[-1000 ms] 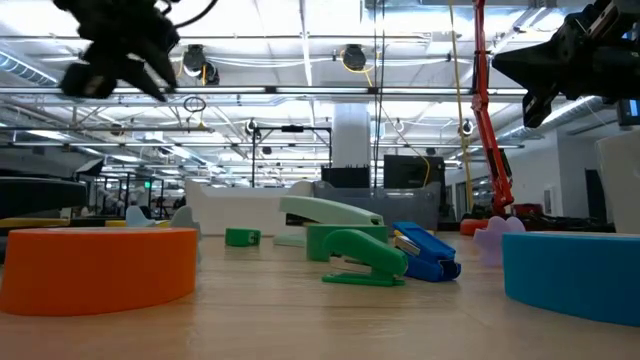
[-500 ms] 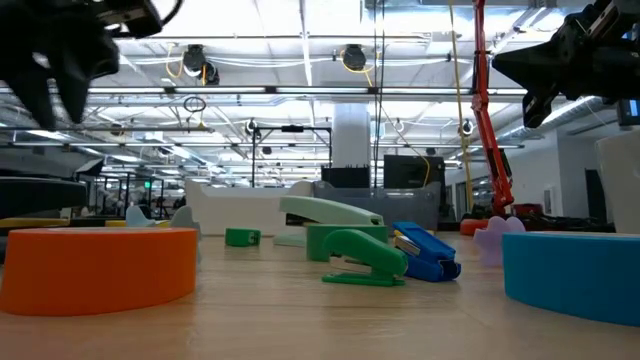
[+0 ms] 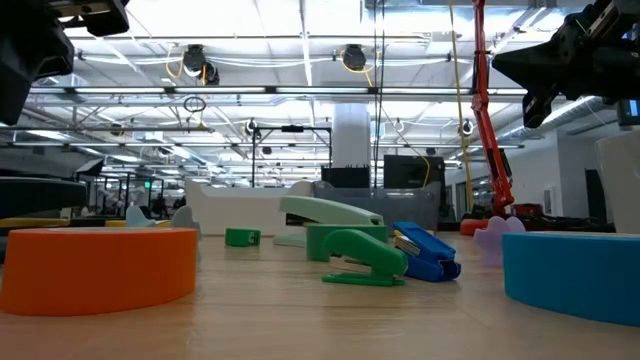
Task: Pick and place Stapler, Stapler remover, tape
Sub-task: Put the large black stapler into the white bin
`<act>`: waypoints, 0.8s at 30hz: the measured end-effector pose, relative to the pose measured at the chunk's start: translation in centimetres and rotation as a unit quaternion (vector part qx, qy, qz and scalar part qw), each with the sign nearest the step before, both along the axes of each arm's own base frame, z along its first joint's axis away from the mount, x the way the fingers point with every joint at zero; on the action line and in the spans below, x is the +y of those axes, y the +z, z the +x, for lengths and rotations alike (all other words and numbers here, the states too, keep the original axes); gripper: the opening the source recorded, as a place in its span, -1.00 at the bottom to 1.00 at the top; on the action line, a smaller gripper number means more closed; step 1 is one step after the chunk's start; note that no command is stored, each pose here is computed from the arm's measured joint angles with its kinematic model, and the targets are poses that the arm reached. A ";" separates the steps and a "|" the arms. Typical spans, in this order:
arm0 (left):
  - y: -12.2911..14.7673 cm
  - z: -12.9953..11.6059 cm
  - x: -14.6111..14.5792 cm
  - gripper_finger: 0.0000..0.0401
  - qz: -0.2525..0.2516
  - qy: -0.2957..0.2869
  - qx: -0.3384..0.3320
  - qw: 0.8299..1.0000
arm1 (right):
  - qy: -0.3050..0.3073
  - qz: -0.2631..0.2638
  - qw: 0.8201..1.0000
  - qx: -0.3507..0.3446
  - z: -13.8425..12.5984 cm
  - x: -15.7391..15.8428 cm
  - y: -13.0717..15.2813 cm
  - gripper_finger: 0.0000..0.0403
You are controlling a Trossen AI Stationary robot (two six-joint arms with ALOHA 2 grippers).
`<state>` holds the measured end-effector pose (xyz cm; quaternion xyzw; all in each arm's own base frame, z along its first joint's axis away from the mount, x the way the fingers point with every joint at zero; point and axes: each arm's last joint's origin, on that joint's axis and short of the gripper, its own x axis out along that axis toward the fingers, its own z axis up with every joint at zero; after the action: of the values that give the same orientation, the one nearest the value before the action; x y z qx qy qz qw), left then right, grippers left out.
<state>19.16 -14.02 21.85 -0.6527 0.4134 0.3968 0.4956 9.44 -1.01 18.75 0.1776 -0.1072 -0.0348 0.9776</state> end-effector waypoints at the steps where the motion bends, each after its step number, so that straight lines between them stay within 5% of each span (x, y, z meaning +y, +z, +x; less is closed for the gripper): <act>1: 0.0 0.0 0.0 -0.53 0.000 0.000 0.000 1.000 | 0.000 0.000 1.000 0.000 0.0 0.0 0.0 -0.90; 18: 0.0 0.0 0.0 -0.53 0.016 -0.049 -0.010 0.999 | 0.000 0.001 1.000 0.011 0.0 0.0 -0.2 -0.90; 24: 0.2 0.4 -0.3 -0.35 -0.003 -0.052 -0.027 0.998 | 0.000 0.001 1.000 0.011 0.0 0.0 -0.2 -0.90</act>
<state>19.51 -14.36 22.05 -0.6421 0.4345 0.3516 0.5247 9.48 -1.01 18.54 0.1783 -0.0963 -0.0371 0.9785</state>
